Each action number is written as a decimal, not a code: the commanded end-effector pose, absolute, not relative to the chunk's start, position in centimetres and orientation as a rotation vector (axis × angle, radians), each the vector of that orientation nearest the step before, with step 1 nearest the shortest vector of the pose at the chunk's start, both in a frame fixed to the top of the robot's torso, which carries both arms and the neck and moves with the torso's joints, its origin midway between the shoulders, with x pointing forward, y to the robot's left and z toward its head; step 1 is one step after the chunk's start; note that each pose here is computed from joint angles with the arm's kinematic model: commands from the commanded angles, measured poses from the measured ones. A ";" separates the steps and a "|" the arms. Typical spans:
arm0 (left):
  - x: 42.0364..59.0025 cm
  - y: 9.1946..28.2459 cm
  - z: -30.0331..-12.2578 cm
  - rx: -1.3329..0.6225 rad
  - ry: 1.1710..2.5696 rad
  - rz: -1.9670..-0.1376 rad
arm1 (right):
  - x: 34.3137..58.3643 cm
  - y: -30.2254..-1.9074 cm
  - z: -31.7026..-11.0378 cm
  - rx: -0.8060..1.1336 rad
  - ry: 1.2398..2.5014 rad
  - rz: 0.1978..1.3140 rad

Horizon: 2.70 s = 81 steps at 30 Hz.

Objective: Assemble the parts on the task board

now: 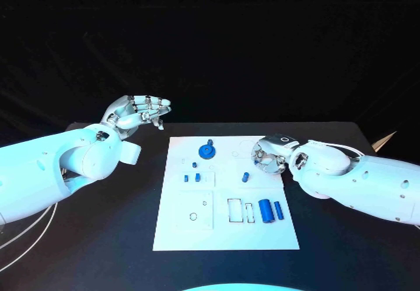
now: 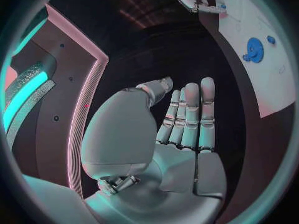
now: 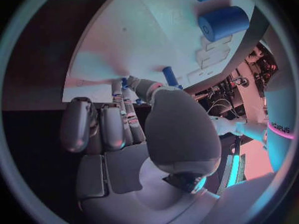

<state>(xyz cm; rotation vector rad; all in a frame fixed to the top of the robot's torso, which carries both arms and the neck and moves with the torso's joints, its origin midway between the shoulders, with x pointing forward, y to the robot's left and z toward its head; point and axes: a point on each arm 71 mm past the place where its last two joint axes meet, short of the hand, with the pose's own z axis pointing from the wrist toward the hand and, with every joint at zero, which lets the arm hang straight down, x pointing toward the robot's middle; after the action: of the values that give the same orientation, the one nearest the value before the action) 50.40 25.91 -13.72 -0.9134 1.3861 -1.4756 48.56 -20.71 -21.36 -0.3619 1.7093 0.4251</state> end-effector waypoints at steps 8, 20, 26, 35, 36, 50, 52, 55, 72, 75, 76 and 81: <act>50.4 25.8 -13.6 -0.914 1.379 -1.499 | 48.3 -19.9 -22.3 -0.383 1.742 0.412; 50.3 25.8 -13.6 -0.915 1.386 -1.500 | 48.3 -19.3 -22.7 -0.425 1.759 0.358; 50.3 25.8 -13.6 -0.917 1.388 -1.497 | 48.3 -19.2 -22.7 -0.454 1.750 0.319; 50.3 25.9 -13.7 -0.920 1.389 -1.493 | 48.1 -19.0 -22.3 -0.458 1.685 0.301; 50.3 25.9 -13.7 -0.920 1.389 -1.493 | 48.1 -19.0 -22.2 -0.454 1.675 0.302; 50.3 26.1 -13.7 -0.923 1.386 -1.486 | 47.7 -19.3 -21.4 -0.405 1.586 0.334; 50.3 26.1 -13.7 -0.924 1.385 -1.484 | 47.6 -19.4 -21.2 -0.399 1.576 0.340; 50.4 26.2 -13.7 -0.924 1.384 -1.482 | 47.4 -19.6 -20.9 -0.388 1.565 0.348; 50.5 26.5 -13.7 -0.927 1.380 -1.473 | 45.1 -19.3 -18.2 -0.310 1.470 0.515; 50.5 26.4 -13.8 -0.927 1.382 -1.476 | 44.2 -18.1 -17.7 -0.305 1.449 0.581; 50.5 26.4 -13.8 -0.927 1.382 -1.477 | 43.9 -17.6 -17.6 -0.307 1.447 0.604; 50.5 26.0 -13.8 -0.925 1.387 -1.483 | 42.8 -15.2 -17.5 -0.324 1.462 0.683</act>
<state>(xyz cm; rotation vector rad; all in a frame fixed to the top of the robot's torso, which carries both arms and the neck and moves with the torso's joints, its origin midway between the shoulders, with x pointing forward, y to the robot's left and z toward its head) 50.56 26.32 -13.87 -0.9263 1.3857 -1.4643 43.15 -15.78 -17.66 -0.3334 1.4709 0.6275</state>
